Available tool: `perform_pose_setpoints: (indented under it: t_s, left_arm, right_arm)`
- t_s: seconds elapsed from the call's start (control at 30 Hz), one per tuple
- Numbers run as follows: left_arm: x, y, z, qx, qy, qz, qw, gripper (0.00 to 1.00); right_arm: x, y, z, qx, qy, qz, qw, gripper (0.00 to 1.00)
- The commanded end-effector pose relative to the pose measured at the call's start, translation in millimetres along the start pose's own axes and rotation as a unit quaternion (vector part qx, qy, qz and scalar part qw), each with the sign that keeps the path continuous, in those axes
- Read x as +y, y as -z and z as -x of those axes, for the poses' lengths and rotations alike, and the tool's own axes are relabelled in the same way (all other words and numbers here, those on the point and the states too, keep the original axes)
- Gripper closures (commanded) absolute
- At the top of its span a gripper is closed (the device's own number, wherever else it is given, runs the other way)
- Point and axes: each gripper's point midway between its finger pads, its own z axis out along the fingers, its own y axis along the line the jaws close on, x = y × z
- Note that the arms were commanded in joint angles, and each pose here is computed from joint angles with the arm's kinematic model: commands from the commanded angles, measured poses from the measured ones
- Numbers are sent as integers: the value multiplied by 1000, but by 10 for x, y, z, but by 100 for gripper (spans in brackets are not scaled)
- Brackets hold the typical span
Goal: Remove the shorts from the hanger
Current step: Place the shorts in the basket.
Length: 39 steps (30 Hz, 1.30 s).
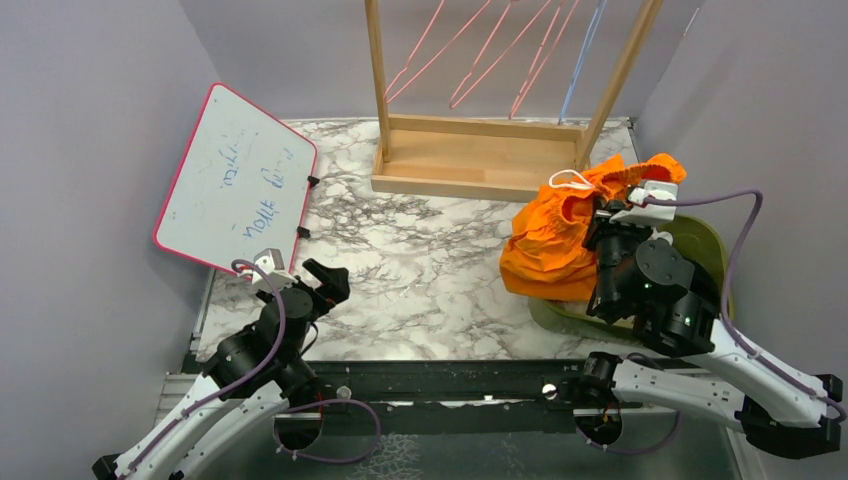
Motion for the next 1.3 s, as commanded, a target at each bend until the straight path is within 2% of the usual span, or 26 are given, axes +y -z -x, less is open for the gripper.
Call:
perform_pose_setpoints:
  t_s: [0.0, 0.2, 0.33, 0.4, 0.43, 0.5, 0.53, 0.67, 0.77, 0.87, 1.0, 1.17, 1.27]
  left_arm:
    - [-33, -17, -39, 6, -7, -8, 1000, 1]
    - [-59, -15, -41, 10, -10, -11, 1000, 1]
    - [-62, -17, -61, 12, -9, -13, 1000, 1]
    - [-65, -19, -55, 11, -10, -14, 1000, 1]
    - [-72, -16, -48, 11, -11, -16, 1000, 1]
    - [-76, -13, -48, 11, -11, -17, 1000, 1]
    - [-70, -15, -51, 10, -10, -16, 1000, 1]
    - [-70, -25, -52, 9, -14, -17, 1000, 1]
    - [-84, -26, -54, 10, -16, -19, 1000, 1]
    - [-95, -26, -65, 13, -16, -22, 1000, 1]
    - [-94, -19, -66, 12, -13, -25, 1000, 1]
    - [-122, 4, -50, 12, -7, -34, 999, 1]
    - [-132, 16, -49, 13, -4, -38, 999, 1]
  right_arm:
    - [-330, 42, 186, -7, -26, -74, 997, 99]
    - [-103, -89, -36, 18, 58, -84, 995, 98]
    - [-146, -474, -137, 0, 91, -100, 991, 98]
    - [-326, -609, -340, 46, 102, -144, 983, 98]
    - [-455, -619, -332, 58, 77, -161, 982, 98]
    - [-664, -601, -115, 34, 1, -170, 985, 97]
    - [-709, -595, 16, 9, -13, -163, 986, 98]
    - [-1067, -392, 250, 8, 9, -239, 971, 96]
    - [-1260, -206, 509, -21, -17, -258, 966, 97]
    - [-1391, -101, 620, -44, 0, -272, 961, 97]
    - [-1210, -230, 177, 8, 11, -248, 969, 96]
    - [-649, -475, -623, 125, -18, -159, 979, 96]
    - [-511, -578, -899, 148, -11, -151, 977, 96]
